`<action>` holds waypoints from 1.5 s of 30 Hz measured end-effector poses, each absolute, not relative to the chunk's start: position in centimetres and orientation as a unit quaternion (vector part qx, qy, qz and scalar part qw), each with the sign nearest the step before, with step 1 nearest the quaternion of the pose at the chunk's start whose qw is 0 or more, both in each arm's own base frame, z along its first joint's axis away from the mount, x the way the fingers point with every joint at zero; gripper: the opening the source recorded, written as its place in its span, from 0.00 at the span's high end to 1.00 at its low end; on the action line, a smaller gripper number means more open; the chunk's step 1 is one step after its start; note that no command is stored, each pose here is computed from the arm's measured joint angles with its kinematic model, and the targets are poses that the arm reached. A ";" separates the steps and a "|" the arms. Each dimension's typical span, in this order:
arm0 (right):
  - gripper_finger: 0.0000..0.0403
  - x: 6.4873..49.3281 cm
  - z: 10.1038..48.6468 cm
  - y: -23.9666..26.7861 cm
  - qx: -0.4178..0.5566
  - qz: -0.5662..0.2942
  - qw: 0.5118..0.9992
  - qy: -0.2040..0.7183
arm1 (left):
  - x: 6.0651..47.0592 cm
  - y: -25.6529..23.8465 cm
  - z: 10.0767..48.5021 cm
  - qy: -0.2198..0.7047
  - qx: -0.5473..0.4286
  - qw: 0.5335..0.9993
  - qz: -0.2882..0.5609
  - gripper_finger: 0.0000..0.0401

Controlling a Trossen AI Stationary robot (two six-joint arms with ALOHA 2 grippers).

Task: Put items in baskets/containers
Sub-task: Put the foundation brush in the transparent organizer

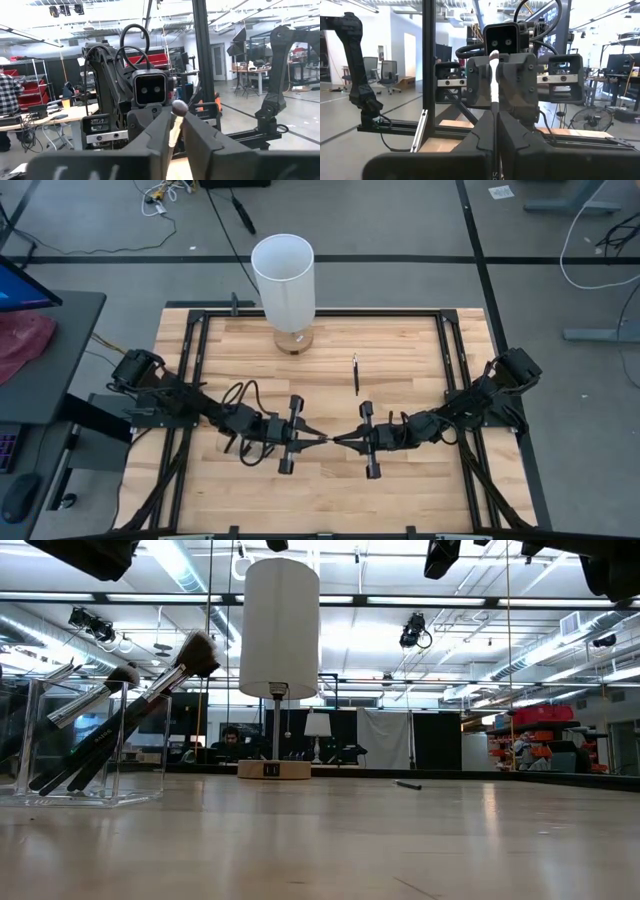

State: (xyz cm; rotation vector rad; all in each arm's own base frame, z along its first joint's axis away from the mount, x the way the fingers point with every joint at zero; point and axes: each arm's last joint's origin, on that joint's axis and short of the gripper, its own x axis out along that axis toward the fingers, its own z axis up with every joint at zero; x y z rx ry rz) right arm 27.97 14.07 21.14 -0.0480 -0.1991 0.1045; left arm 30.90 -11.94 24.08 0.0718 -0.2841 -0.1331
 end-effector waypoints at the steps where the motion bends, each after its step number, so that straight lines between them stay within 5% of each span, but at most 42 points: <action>1: 0.99 28.0 21.1 14.1 -0.024 0.053 0.993 -0.099 | 30.9 -12.0 24.1 -0.141 0.036 0.987 -0.066 0.88; 13: 0.97 28.0 20.9 14.1 -0.011 0.056 0.995 -0.086 | 30.9 -12.0 24.0 -0.138 0.036 0.988 -0.066 0.95; 25: 0.69 26.8 21.4 14.8 -0.036 0.025 0.998 -0.039 | 29.0 -13.4 25.9 -0.134 0.052 0.989 -0.044 0.97; 38: 0.61 24.5 22.7 16.2 -0.048 0.020 0.999 -0.010 | 20.7 -15.1 30.7 0.015 0.067 0.998 0.004 0.97; 45: 0.61 24.8 22.7 15.7 -0.040 0.007 0.999 -0.005 | 17.6 -15.1 33.2 0.225 0.017 0.974 0.035 0.97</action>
